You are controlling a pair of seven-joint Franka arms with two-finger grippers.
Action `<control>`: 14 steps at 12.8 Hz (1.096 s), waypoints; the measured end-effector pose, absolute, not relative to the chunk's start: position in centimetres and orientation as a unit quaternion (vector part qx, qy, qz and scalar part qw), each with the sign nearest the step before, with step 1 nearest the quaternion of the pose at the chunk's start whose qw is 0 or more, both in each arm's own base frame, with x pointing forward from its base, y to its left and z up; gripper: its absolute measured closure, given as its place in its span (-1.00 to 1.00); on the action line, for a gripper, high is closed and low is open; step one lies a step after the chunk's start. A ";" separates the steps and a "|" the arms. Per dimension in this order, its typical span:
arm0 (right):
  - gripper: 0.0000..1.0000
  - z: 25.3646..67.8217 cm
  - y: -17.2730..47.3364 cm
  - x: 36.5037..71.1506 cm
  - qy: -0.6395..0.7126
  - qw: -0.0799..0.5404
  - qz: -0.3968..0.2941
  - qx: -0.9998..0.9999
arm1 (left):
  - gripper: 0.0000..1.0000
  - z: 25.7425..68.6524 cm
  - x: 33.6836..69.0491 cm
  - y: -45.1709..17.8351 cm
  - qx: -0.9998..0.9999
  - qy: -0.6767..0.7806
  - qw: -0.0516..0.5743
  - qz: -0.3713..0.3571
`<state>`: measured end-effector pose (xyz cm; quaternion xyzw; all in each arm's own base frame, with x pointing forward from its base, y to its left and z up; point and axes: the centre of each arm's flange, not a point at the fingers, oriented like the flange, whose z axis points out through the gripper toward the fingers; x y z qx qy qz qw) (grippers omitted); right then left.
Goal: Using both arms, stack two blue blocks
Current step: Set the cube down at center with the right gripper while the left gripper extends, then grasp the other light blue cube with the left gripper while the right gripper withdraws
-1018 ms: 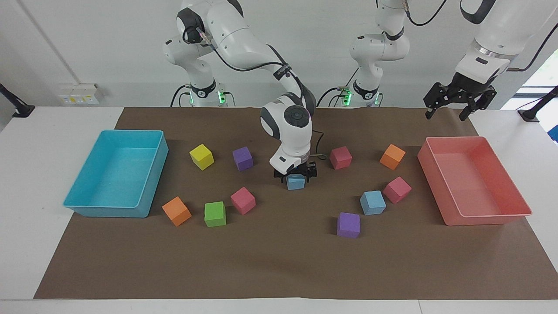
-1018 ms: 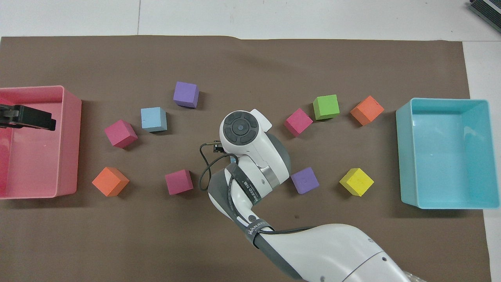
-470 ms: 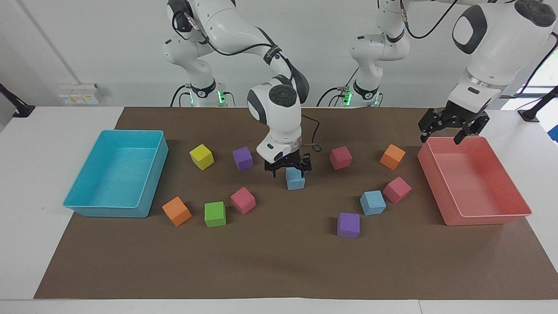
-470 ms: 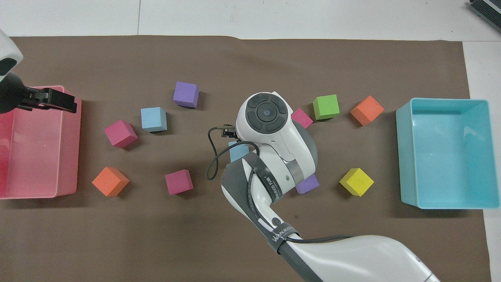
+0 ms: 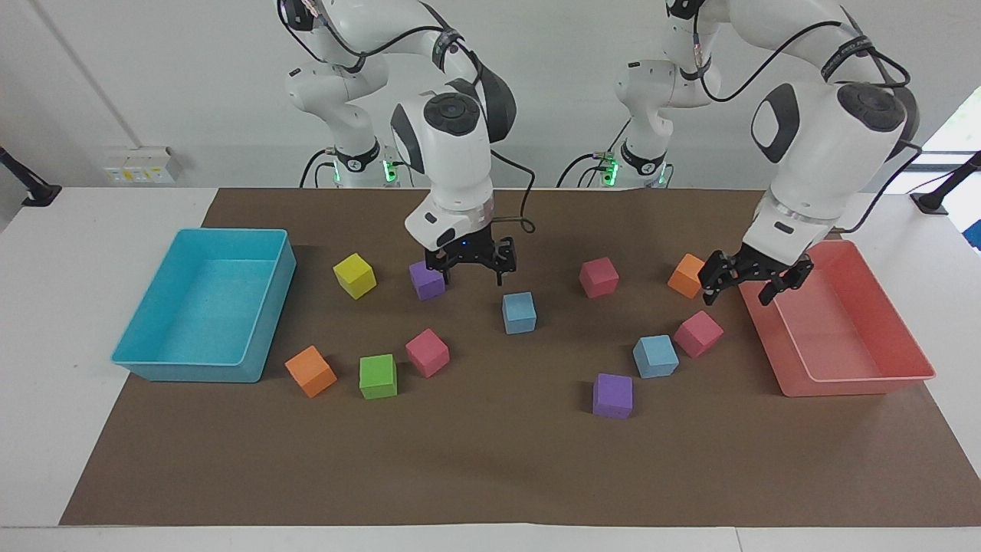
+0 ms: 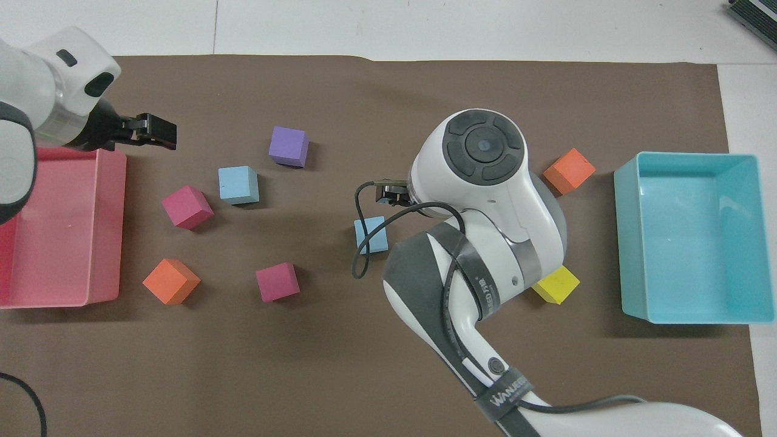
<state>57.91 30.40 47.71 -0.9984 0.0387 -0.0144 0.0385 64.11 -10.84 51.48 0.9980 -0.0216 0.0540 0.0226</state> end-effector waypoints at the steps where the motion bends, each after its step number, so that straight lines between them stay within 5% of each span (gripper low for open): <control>1: -1.00 47.1 29.3 58.1 0.030 0.062 0.004 -0.998 | -1.00 49.7 64.4 -11.8 0.998 -0.016 0.019 0.056; 6: -1.00 42.6 23.6 59.2 0.043 0.192 0.035 -0.980 | -1.00 41.3 63.9 -13.8 0.997 -0.007 0.015 0.070; 12: -1.00 36.0 23.1 56.9 0.047 0.294 0.043 -0.954 | -1.00 36.8 63.2 -14.4 0.997 -0.011 0.018 0.076; 14: -0.83 34.0 22.6 56.2 0.044 0.312 0.041 -0.948 | -1.00 35.6 63.3 -15.0 0.997 -0.016 0.020 0.077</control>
